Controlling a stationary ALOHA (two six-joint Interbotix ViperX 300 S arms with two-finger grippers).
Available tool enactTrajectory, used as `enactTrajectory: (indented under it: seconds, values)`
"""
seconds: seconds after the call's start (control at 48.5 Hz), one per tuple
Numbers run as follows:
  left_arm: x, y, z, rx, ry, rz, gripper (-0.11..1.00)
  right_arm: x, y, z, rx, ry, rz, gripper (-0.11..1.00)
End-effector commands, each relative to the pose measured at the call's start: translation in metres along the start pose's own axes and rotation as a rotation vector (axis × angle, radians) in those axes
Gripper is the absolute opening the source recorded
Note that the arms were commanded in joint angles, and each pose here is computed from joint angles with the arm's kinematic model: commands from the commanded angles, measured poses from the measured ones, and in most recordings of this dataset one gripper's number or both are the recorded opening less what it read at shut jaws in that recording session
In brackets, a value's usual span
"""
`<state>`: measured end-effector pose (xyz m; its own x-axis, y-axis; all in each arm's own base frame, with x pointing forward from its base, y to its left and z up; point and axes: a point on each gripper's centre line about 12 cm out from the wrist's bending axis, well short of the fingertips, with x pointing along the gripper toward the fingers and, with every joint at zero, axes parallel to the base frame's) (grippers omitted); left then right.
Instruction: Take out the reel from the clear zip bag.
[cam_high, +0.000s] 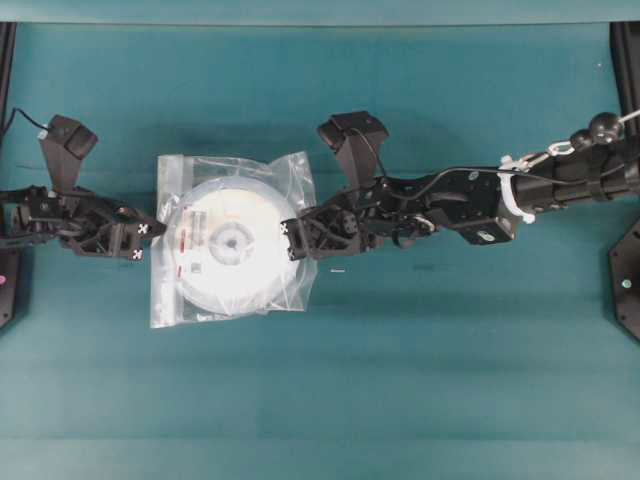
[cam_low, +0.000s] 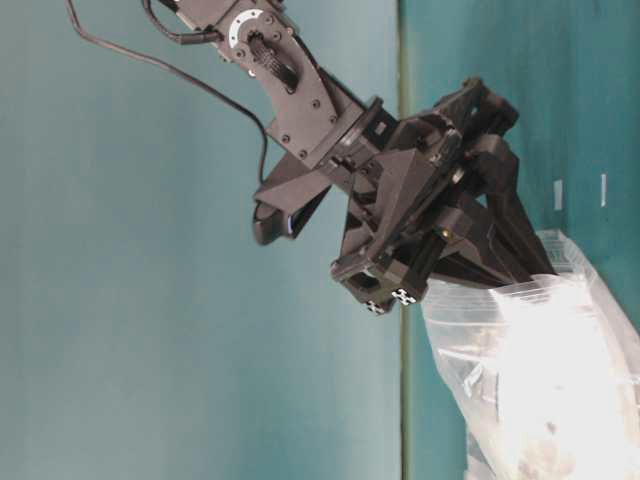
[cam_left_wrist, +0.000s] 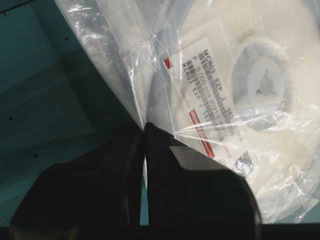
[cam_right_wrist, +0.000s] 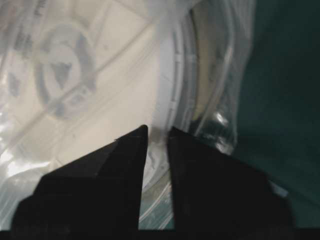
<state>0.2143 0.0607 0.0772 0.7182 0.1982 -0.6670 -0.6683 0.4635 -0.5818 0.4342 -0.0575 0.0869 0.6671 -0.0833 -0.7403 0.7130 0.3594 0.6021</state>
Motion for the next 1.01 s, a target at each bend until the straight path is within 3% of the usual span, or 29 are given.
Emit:
enactTrajectory:
  seconds: [0.0, 0.185, 0.989]
  values:
    - [0.0, -0.002, 0.002, 0.005, -0.007, -0.008, 0.0, -0.006, 0.002, 0.002, 0.021, -0.009, 0.013, 0.12]
    - [0.0, 0.0, 0.001, 0.003, 0.002, 0.004, 0.0, -0.008, -0.001, 0.002, 0.028, -0.017, 0.014, 0.07]
    - [0.0, 0.0, 0.0, 0.011, 0.009, 0.011, 0.0, -0.033, -0.022, -0.005, 0.033, -0.016, -0.006, 0.07]
